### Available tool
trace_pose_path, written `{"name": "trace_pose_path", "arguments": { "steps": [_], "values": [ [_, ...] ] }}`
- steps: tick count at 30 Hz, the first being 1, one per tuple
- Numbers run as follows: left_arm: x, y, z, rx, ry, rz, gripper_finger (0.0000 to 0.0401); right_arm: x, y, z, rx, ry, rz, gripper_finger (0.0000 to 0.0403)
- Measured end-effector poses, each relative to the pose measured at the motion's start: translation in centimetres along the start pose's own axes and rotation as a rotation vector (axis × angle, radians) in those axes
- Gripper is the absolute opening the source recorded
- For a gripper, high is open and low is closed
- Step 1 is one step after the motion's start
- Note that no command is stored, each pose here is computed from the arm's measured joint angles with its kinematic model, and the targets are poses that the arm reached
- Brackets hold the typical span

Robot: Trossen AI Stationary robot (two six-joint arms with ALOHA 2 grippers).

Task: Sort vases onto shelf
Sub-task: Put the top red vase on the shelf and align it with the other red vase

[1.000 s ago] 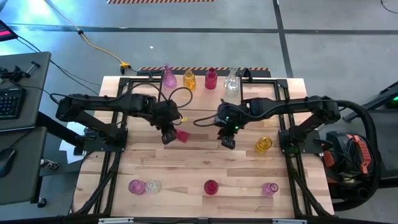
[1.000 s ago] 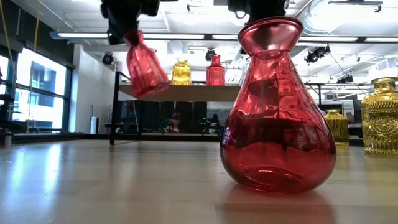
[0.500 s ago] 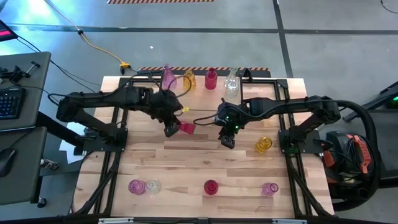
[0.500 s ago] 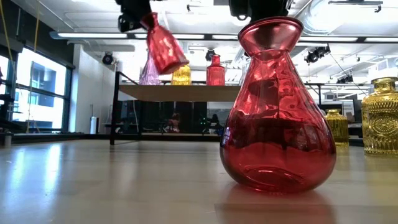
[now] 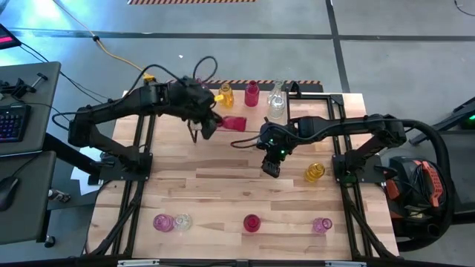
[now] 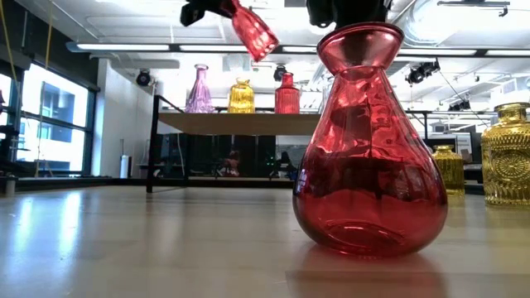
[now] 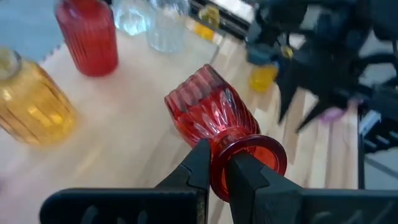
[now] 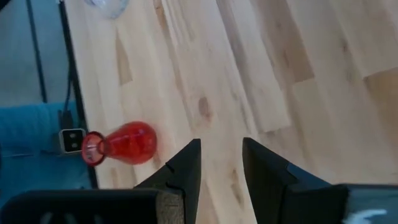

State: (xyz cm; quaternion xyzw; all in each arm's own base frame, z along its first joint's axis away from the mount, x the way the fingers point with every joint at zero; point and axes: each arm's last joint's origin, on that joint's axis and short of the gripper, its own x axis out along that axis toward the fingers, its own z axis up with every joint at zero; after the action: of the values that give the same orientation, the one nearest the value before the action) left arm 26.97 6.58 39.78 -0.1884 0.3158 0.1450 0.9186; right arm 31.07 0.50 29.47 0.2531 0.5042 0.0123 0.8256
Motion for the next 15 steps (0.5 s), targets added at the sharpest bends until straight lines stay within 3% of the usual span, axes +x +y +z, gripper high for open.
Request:
{"name": "trace_pose_path", "arguments": {
  "steps": [5, 15],
  "values": [
    [1.2, 1.2, 0.8, -0.015, -0.024, 0.024, 0.0017, -0.1, 0.1, -0.6, 0.086, 0.055, -0.005, 0.0099],
    [5.4, 2.0, 2.3, 0.018, 0.019, 0.001, 0.0017, -0.5, 0.9, -1.1, 0.069, 0.039, -0.03, 0.0099]
  ]
}}
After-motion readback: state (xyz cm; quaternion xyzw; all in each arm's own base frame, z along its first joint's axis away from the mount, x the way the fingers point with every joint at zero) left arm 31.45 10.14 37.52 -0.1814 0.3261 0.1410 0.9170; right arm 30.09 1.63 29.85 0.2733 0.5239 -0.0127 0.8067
